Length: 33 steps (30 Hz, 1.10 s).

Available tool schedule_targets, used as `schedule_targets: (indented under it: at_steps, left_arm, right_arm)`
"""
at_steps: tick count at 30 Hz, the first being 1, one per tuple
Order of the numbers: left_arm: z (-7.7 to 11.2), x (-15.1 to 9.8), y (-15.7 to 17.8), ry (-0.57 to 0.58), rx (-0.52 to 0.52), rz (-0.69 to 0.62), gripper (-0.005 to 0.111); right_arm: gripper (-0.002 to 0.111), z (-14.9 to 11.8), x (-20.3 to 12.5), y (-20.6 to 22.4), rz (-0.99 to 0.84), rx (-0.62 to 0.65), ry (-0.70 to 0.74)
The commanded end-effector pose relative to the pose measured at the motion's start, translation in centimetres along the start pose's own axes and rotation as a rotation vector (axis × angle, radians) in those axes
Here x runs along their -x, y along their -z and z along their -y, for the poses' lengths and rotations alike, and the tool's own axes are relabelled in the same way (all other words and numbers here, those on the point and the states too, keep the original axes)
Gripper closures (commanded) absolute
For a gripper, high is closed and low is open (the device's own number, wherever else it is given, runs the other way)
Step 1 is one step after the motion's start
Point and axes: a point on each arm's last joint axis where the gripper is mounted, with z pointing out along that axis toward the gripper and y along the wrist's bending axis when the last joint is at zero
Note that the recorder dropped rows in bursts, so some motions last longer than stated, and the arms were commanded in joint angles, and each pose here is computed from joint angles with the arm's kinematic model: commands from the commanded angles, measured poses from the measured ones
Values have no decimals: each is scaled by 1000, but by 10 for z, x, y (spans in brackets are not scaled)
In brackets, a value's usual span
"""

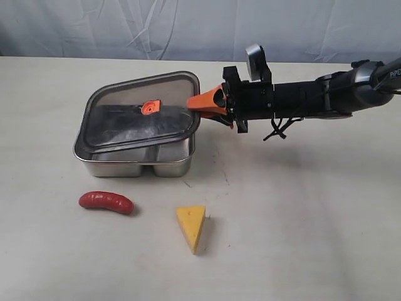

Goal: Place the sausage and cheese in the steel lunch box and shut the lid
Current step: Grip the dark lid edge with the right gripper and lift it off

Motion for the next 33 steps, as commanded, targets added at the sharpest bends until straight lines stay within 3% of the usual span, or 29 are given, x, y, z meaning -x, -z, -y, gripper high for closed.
schedule_targets:
  at_steps: [1, 8, 12, 18, 26, 29, 33]
  left_arm:
    - [0, 0, 0, 7, -2, 10, 107]
    - [0, 0, 0, 5, -1, 10, 107]
    - [0, 0, 0, 5, -1, 10, 107]
    - [0, 0, 0, 3, -1, 10, 107]
    - [0, 0, 0, -5, 0, 10, 107]
    - [0, 0, 0, -13, 2, 10, 107]
    - [0, 0, 0, -16, 2, 15, 107]
  right_arm:
    - [109, -20, 18, -1, 24, 48, 89]
    - [109, -33, 36, 3, 35, 56, 157]
    - [109, -47, 46, 27, 20, 7, 244]
    - [109, -86, 62, 81, 65, -261, 469]
    - [109, -161, 59, 128, 126, -483, 754]
    - [109, -168, 53, 138, 38, -635, 870]
    - [109, -166, 43, 143, -111, -723, 918]
